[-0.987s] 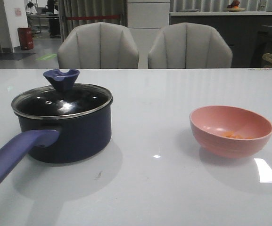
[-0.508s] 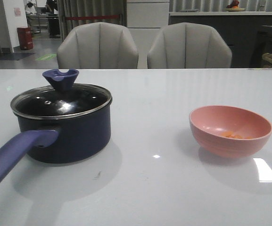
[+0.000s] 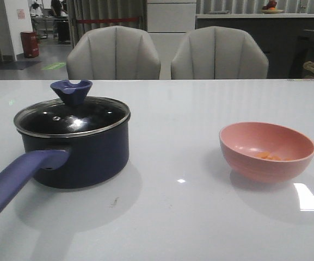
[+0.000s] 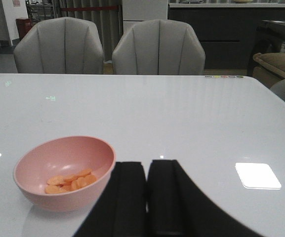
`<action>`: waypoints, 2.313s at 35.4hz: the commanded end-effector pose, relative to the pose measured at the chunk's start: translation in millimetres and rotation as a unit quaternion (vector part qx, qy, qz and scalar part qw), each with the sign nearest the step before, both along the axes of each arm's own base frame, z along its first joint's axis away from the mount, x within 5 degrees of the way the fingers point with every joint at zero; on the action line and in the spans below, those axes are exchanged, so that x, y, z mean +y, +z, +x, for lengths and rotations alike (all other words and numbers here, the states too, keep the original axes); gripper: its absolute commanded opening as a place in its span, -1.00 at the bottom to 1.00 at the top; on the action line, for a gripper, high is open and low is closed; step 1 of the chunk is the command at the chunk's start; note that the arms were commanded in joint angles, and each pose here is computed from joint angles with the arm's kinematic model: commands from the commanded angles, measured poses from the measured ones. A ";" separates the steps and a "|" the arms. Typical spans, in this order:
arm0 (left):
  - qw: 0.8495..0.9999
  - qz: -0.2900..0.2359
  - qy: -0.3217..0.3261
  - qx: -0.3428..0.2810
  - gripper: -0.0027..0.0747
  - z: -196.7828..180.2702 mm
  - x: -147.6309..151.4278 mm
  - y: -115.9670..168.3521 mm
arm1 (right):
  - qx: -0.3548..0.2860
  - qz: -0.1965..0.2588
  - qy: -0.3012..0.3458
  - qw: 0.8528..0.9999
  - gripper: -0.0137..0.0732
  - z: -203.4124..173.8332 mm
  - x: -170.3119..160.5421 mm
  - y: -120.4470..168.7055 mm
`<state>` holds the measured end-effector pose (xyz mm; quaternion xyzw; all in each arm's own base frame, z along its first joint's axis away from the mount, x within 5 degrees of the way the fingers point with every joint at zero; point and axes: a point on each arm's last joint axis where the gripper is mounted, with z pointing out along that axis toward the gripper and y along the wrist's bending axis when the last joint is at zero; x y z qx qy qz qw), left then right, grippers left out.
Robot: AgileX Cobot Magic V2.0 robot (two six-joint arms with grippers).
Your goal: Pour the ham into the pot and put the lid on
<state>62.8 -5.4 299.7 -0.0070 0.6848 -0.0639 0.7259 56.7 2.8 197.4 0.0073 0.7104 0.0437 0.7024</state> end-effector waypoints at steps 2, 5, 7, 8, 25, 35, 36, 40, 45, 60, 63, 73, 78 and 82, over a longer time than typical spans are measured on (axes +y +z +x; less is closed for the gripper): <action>1.000 -0.001 -0.004 0.030 -0.64 11.7 -1.5 21.7 | -0.057 -0.006 -0.002 0.998 -0.35 -2.1 -0.1 10.8; 0.999 -0.001 -0.003 0.038 -0.64 19.1 -1.7 20.8 | -0.057 -0.006 -0.002 0.998 -0.35 -2.1 -0.1 10.8; 0.999 -0.001 -0.003 0.049 -0.64 23.6 -1.9 19.1 | -0.057 -0.006 -0.002 0.998 -0.35 -2.1 -0.1 10.8; 0.999 -0.001 -0.003 0.052 -0.64 25.1 -2.0 18.5 | -0.057 -0.006 -0.002 0.998 -0.35 -2.1 -0.1 10.8; 0.995 0.006 -0.003 0.104 0.55 45.9 -3.2 12.3 | -0.057 -0.006 -0.002 0.998 -0.35 -2.1 -0.1 10.8; 0.988 0.022 -0.051 0.142 0.74 66.1 -16.9 31.6 | -0.056 -0.006 -0.002 0.998 -0.35 -2.1 -0.1 10.7; 0.987 0.024 -0.058 0.148 0.74 69.1 -19.2 33.8 | -0.056 -0.006 -0.002 0.998 -0.35 -2.1 -0.1 10.7; 0.979 0.038 -0.088 0.180 0.74 87.8 -31.5 45.2 | -0.056 -0.006 -0.002 0.998 -0.35 -2.1 -0.1 10.7; 0.972 0.033 -0.115 0.203 0.73 116.7 -48.0 58.7 | -0.056 -0.006 -0.002 0.998 -0.35 -2.1 -0.1 10.7; 0.928 0.039 -0.163 0.332 0.72 214.7 -100.1 67.7 | -0.056 -0.006 -0.002 0.998 -0.35 -2.1 -0.1 10.7; 0.917 0.040 -0.165 0.362 0.72 233.1 -107.4 64.0 | -0.056 -0.006 -0.002 0.998 -0.35 -2.1 -0.1 10.7; 0.882 0.049 -0.171 0.436 0.72 274.0 -132.6 50.5 | -0.056 -0.006 -0.002 0.998 -0.35 -2.1 -0.1 10.7; 0.877 0.063 -0.141 0.454 0.72 284.9 -145.3 44.2 | -0.056 -0.006 -0.002 0.998 -0.35 -2.1 -0.1 10.7; 0.864 0.080 -0.120 0.482 0.72 289.7 -154.5 34.6 | -0.056 -0.006 -0.002 0.998 -0.35 -2.1 -0.1 10.7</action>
